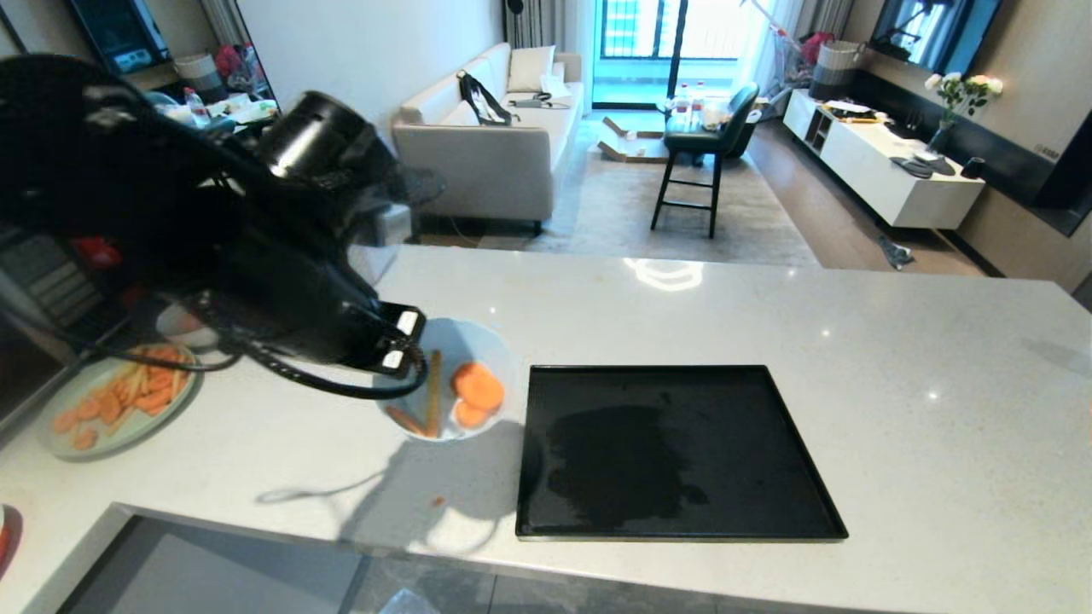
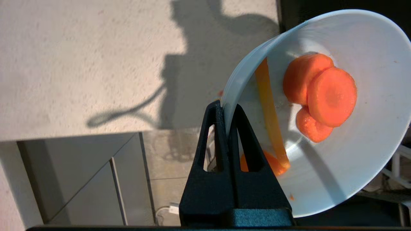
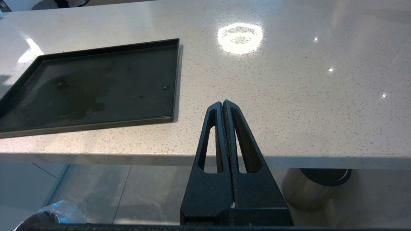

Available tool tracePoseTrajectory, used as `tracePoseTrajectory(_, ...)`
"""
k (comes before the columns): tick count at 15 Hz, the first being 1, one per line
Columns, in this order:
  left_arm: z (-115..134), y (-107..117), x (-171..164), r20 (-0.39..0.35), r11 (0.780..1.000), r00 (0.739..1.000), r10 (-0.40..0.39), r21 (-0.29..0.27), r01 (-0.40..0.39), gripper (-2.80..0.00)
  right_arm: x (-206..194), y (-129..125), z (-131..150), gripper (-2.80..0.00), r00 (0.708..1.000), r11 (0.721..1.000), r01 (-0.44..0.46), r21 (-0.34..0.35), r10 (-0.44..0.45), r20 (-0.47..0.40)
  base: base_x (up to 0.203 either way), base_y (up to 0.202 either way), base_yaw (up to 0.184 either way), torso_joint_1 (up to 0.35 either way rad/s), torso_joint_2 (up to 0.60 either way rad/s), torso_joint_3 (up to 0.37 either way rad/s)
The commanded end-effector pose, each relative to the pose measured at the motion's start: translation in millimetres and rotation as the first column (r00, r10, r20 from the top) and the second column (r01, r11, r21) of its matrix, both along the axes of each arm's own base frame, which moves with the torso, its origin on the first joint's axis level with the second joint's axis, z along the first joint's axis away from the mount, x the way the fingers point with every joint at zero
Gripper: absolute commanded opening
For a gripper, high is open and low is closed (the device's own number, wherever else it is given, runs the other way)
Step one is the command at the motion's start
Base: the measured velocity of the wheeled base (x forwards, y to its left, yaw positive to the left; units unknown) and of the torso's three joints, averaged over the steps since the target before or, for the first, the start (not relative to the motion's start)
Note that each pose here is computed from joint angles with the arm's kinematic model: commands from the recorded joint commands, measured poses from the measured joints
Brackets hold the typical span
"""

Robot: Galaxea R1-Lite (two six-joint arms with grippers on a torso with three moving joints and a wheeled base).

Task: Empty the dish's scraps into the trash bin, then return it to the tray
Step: Move the bowl over the trash can

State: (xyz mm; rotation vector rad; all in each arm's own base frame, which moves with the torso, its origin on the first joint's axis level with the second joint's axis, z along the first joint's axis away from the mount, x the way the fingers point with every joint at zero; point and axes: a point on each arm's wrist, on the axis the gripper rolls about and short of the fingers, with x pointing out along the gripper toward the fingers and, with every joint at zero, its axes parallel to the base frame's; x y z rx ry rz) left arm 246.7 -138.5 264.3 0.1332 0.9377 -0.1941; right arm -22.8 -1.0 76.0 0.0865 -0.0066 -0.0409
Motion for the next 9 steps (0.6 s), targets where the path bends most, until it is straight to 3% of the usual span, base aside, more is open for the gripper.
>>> tracePoseTrajectory(1, 20, 37, -35, 0.042, 0.997, 0.998, 0.045, -0.06, -0.043, -2.8, 0, 0, 0, -2.8, 1.0, 1.0, 0.0, 0.0, 0.0, 0.003, 0.0, 0.0, 0.0, 0.0, 0.0, 0.0)
tracePoseTrajectory(5, 25, 88, -83, 0.069, 0.98, 0.985, 0.159, -0.129, -0.149, -2.8, 0, 0, 0, -2.8, 1.0, 1.0, 0.0, 0.001, 0.0, 0.001, 0.0, 0.0, 0.0, 0.0, 0.0, 0.0)
tracePoseTrajectory(9, 19, 116, -131, 0.097, 0.959, 0.967, 0.237, -0.185, -0.216, -2.8, 0, 0, 0, -2.8, 1.0, 1.0, 0.0, 0.0, 0.0, 0.001, 0.0, 0.0, 0.0, 0.0, 0.0, 0.0)
